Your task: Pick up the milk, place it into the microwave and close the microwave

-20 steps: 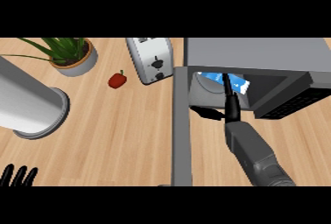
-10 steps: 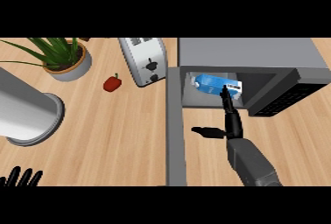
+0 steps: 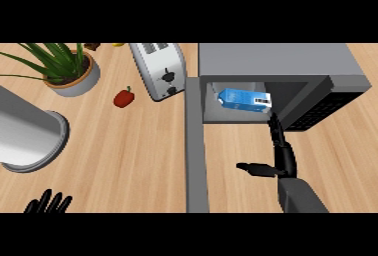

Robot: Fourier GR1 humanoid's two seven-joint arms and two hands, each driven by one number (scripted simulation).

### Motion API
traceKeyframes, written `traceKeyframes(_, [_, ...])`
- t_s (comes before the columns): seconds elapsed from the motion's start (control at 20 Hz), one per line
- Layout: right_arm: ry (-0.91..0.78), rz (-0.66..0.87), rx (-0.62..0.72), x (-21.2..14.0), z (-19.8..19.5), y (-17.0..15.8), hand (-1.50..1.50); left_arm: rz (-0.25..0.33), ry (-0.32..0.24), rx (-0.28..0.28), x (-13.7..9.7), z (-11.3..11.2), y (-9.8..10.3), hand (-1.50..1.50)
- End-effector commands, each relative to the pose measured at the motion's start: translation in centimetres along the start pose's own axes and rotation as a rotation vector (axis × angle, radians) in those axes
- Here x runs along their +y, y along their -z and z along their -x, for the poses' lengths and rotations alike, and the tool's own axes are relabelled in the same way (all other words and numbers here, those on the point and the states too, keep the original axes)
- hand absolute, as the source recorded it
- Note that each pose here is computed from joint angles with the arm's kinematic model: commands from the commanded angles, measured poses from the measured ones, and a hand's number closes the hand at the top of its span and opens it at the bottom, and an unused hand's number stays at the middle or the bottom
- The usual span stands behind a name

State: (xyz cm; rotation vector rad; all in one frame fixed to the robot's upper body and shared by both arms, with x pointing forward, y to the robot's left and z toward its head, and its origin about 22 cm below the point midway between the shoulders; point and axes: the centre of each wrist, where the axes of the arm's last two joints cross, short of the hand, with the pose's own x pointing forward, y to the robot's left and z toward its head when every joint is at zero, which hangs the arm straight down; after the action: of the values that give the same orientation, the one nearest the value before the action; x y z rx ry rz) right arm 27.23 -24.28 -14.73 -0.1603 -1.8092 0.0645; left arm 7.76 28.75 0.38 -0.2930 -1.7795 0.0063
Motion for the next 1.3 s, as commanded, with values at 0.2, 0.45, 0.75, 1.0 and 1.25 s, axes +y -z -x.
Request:
traceKeyframes(0.2, [0.006, 0.033, -0.044, -4.7, 0.7, -6.1, 1.50, 0.205, -0.008, 0.062, -2.6, 2.3, 4.0, -1.50])
traceKeyframes(0.45, [-0.027, 0.060, -0.009, -8.5, -1.1, -6.9, -1.50, 0.302, 0.100, 0.109, -3.3, 3.5, 6.0, 1.50])
traceKeyframes(0.75, [0.044, 0.149, 0.002, -12.7, -3.2, -9.6, -1.50, 0.371, 0.105, 0.113, -5.0, 5.6, 8.1, 1.50])
traceKeyframes(1.0, [0.026, 0.190, -0.024, -16.2, -4.0, -11.1, -1.50, 0.297, 0.179, 0.105, -7.3, 7.4, 11.3, 1.50])
traceKeyframes(1.25, [0.032, 0.191, -0.014, -20.3, -4.4, -12.1, -1.50, 0.376, 0.237, 0.089, -8.3, 8.8, 13.9, 1.50])
